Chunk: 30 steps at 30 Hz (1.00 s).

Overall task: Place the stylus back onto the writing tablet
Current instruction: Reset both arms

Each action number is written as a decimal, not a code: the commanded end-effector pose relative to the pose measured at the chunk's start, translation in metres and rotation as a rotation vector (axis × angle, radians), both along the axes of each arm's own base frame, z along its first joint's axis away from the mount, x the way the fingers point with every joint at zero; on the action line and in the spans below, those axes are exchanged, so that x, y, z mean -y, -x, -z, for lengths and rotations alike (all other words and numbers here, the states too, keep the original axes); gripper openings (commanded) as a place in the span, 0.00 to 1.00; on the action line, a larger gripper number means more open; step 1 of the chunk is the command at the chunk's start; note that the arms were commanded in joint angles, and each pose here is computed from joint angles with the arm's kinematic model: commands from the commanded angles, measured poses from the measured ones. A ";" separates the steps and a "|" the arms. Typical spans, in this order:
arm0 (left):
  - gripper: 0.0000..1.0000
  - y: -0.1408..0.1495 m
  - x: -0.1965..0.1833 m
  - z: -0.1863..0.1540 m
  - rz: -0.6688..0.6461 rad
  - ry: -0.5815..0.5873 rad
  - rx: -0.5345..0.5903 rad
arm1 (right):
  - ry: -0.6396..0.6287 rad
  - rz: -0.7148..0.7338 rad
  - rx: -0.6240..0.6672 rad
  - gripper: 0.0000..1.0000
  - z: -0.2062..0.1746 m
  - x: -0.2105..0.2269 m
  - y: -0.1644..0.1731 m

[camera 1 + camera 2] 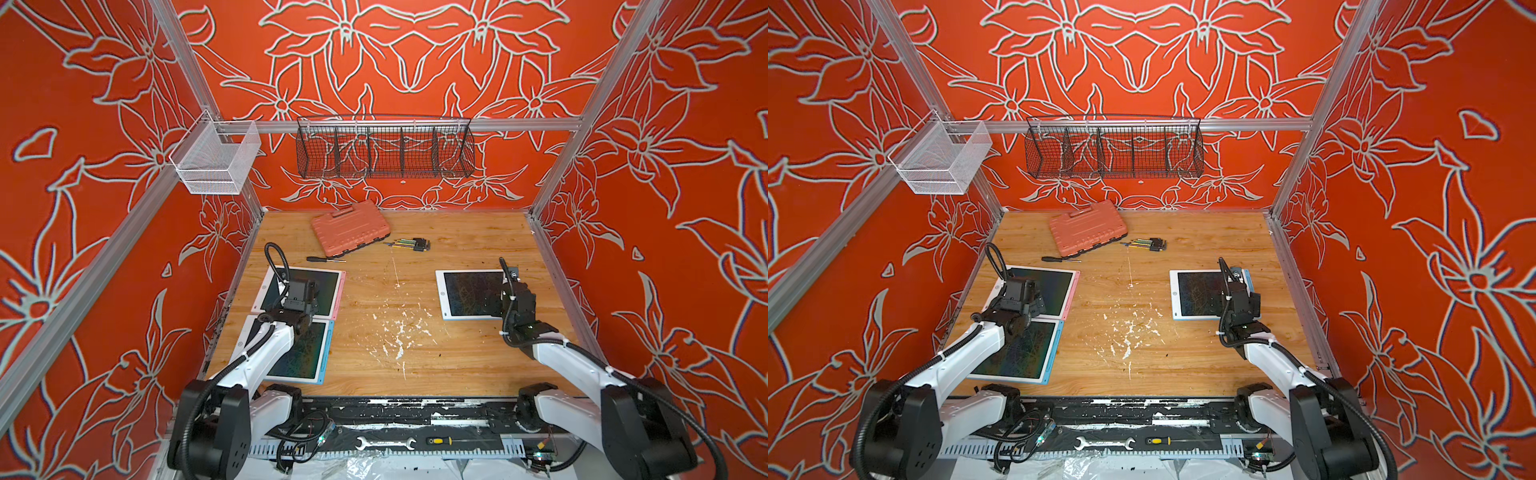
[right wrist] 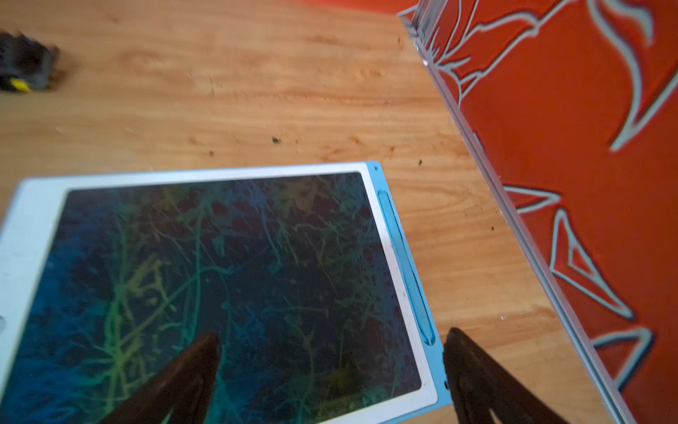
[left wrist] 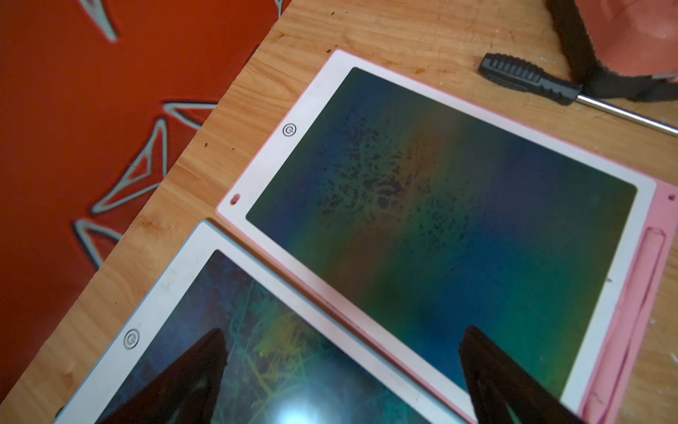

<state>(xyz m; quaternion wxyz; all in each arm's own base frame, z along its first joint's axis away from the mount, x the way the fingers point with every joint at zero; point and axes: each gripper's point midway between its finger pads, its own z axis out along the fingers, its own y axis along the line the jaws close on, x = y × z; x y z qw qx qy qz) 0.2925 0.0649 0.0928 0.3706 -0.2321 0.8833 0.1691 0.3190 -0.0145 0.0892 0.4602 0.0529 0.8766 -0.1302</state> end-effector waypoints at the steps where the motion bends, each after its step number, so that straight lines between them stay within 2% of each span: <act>1: 0.98 -0.020 -0.002 -0.007 0.012 0.001 0.096 | 0.017 -0.054 0.126 0.97 -0.023 -0.006 -0.024; 6: 0.97 -0.035 -0.007 -0.008 0.023 0.002 0.152 | -0.006 -0.098 0.199 0.97 -0.028 -0.008 -0.043; 13: 0.97 -0.053 -0.002 -0.010 0.091 0.042 0.209 | -0.041 -0.107 0.214 0.97 -0.010 -0.004 -0.052; 20: 0.97 -0.063 0.006 -0.006 0.156 0.054 0.171 | -0.079 -0.117 0.215 0.97 -0.004 -0.001 -0.053; 24: 0.97 -0.070 0.016 -0.008 0.239 0.056 0.181 | -0.086 -0.120 0.215 0.97 -0.004 0.000 -0.053; 27: 0.97 -0.075 0.019 -0.005 0.264 0.048 0.199 | -0.094 -0.188 0.215 0.97 -0.003 -0.010 -0.053; 30: 0.97 -0.080 0.027 0.002 0.322 0.059 0.184 | -0.095 -0.197 0.210 0.97 -0.003 -0.012 -0.054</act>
